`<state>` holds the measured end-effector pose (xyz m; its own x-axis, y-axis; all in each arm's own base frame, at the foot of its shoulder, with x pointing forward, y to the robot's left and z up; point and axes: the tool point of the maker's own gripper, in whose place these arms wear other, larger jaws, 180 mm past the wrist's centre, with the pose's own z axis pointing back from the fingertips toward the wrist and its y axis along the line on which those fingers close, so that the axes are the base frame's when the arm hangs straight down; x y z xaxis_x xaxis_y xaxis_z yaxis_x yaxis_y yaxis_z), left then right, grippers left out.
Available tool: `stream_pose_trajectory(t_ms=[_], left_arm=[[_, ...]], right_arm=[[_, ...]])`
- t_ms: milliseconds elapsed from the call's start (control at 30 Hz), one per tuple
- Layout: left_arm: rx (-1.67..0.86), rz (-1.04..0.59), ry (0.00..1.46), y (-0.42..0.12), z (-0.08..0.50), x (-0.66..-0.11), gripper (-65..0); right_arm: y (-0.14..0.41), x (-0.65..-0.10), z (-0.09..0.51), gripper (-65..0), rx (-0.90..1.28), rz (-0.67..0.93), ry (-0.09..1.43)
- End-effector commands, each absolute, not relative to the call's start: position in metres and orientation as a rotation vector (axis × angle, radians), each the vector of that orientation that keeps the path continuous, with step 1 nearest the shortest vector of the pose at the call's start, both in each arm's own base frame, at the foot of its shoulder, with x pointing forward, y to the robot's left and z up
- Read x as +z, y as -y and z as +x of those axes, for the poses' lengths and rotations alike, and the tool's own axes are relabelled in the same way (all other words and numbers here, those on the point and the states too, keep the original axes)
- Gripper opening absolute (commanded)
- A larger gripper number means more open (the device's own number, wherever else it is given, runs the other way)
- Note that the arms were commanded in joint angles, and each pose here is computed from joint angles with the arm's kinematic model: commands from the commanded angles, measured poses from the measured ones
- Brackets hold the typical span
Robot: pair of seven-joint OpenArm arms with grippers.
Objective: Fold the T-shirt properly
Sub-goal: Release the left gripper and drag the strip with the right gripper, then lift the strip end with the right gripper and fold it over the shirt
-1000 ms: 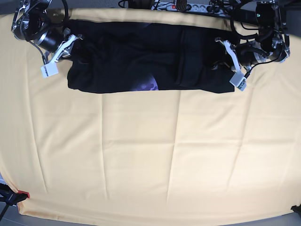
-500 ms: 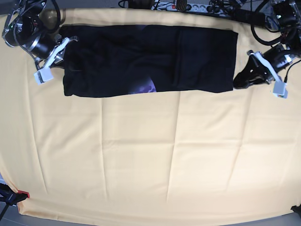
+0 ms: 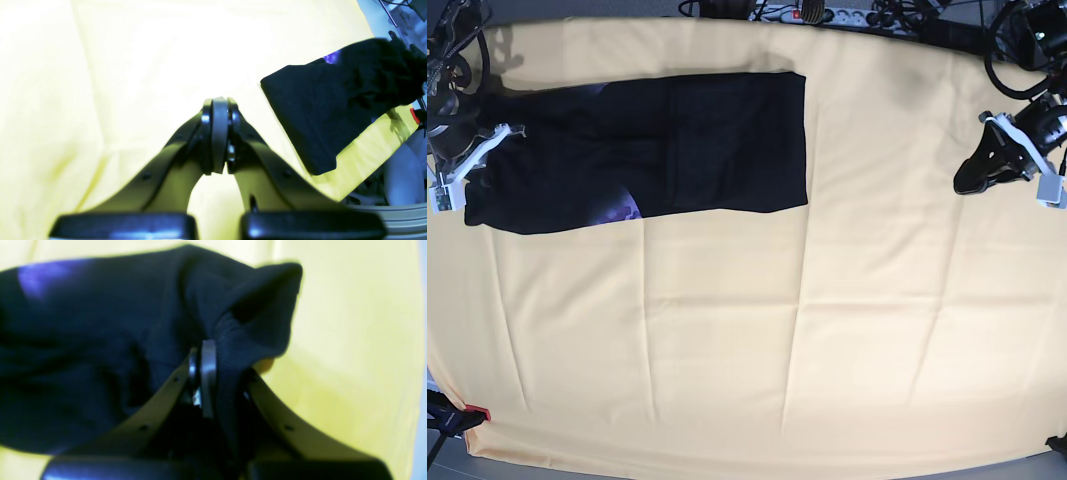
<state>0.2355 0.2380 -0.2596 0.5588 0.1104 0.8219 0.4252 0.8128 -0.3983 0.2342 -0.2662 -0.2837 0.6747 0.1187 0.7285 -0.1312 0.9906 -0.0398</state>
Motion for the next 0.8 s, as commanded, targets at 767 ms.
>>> stream_pose_trajectory(t_ms=[767], left_arm=[[-0.213,-0.632,1.02,-0.236,0.238,-0.247,-65.0]], right_arm=[[0.015,-0.237,0.219,-65.0,0.445,0.82,1.036]])
